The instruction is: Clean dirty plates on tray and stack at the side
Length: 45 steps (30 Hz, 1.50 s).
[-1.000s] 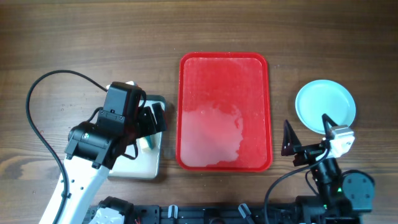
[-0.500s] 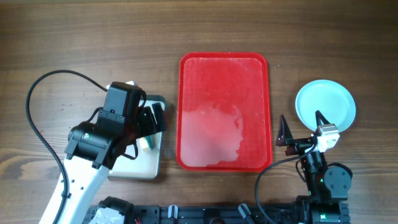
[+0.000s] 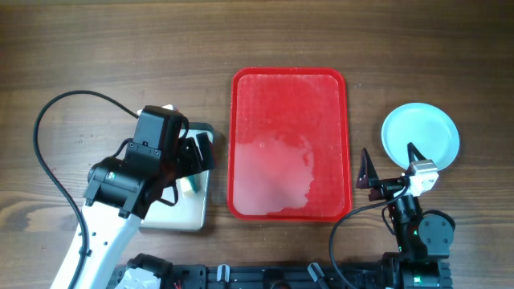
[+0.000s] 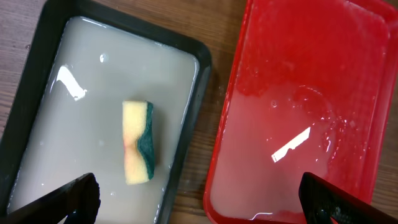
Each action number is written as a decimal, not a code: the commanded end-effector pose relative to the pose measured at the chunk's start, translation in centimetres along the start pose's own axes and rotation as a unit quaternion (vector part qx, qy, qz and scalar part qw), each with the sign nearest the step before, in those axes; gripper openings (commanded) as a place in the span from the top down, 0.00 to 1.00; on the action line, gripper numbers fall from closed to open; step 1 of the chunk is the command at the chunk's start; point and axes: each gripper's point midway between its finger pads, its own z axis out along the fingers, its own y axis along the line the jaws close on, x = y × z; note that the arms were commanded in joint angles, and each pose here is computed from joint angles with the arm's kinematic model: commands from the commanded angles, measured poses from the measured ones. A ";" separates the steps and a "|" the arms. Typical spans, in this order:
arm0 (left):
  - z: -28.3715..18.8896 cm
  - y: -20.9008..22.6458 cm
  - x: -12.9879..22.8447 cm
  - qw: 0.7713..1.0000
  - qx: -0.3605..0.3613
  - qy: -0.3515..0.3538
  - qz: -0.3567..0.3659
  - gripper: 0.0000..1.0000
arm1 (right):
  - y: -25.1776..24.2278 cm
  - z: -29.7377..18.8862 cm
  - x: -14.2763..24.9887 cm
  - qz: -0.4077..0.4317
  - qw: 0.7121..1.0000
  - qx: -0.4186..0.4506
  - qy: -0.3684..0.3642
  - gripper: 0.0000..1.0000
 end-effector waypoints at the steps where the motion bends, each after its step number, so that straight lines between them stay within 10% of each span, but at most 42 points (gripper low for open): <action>1: -2.3 0.2 0.2 0.999 0.029 -0.040 -0.005 0.00 | -0.5 -0.1 -0.4 -0.004 1.000 0.013 -0.009 0.00; 6: -5.3 4.6 -1.7 0.981 0.040 -0.170 -0.085 0.00 | -0.5 -0.1 -0.4 -0.004 1.000 0.013 -0.009 0.00; 12: -8.4 5.6 -2.9 0.907 0.127 -0.398 -0.047 0.00 | -0.5 -0.1 -0.4 -0.004 1.000 0.013 -0.009 0.00; 20: -5.8 5.8 -2.7 0.845 0.173 -0.506 -0.019 0.00 | -0.5 -0.1 -0.4 -0.004 1.000 0.013 -0.009 0.00; 45: 1.0 6.9 -0.9 0.875 0.151 -0.458 -0.032 0.00 | -0.5 -0.1 -0.4 -0.004 1.000 0.013 -0.009 0.00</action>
